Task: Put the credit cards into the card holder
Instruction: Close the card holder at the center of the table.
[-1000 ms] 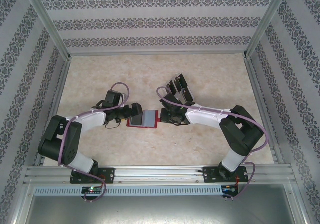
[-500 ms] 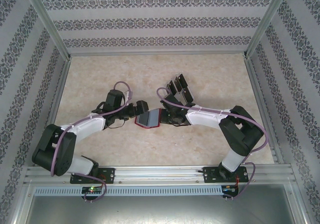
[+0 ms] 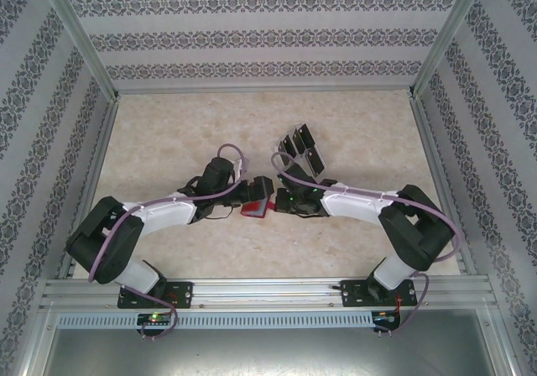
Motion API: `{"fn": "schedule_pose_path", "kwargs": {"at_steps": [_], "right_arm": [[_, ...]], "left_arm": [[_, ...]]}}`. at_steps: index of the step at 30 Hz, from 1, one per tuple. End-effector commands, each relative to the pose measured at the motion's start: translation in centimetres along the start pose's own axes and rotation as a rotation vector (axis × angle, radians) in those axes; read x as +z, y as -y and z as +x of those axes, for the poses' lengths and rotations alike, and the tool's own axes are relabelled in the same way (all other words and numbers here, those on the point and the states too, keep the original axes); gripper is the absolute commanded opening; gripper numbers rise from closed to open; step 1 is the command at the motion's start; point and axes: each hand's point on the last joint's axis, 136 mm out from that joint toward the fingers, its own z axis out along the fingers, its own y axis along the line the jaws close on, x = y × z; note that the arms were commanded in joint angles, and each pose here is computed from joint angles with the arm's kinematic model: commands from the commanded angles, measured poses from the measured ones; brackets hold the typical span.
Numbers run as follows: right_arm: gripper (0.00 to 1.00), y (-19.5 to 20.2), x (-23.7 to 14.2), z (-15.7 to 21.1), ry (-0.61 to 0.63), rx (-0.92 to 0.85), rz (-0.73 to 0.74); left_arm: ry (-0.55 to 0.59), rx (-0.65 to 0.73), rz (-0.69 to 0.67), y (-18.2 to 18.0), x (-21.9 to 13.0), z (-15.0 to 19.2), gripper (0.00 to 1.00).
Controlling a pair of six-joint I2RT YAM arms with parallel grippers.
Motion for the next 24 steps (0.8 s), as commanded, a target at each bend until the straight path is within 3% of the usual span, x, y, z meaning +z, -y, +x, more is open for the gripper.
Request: {"fn": "schedule_pose_path", "kwargs": {"at_steps": [1,16,24], "right_arm": [[0.00,1.0,-1.1,0.4,0.014,0.018,-0.006],[0.00,2.1,-1.0,0.3,0.028,0.038,-0.063],[0.00,1.3,-1.2,-0.4,0.031,0.011,-0.096]], "left_arm": [[0.070,-0.005,0.042,1.6,0.4,-1.3,1.00],[0.037,-0.082,0.033,0.4,4.0,2.9,1.00],[0.121,-0.111,-0.048,-1.5,2.9,2.9,1.00]]}}
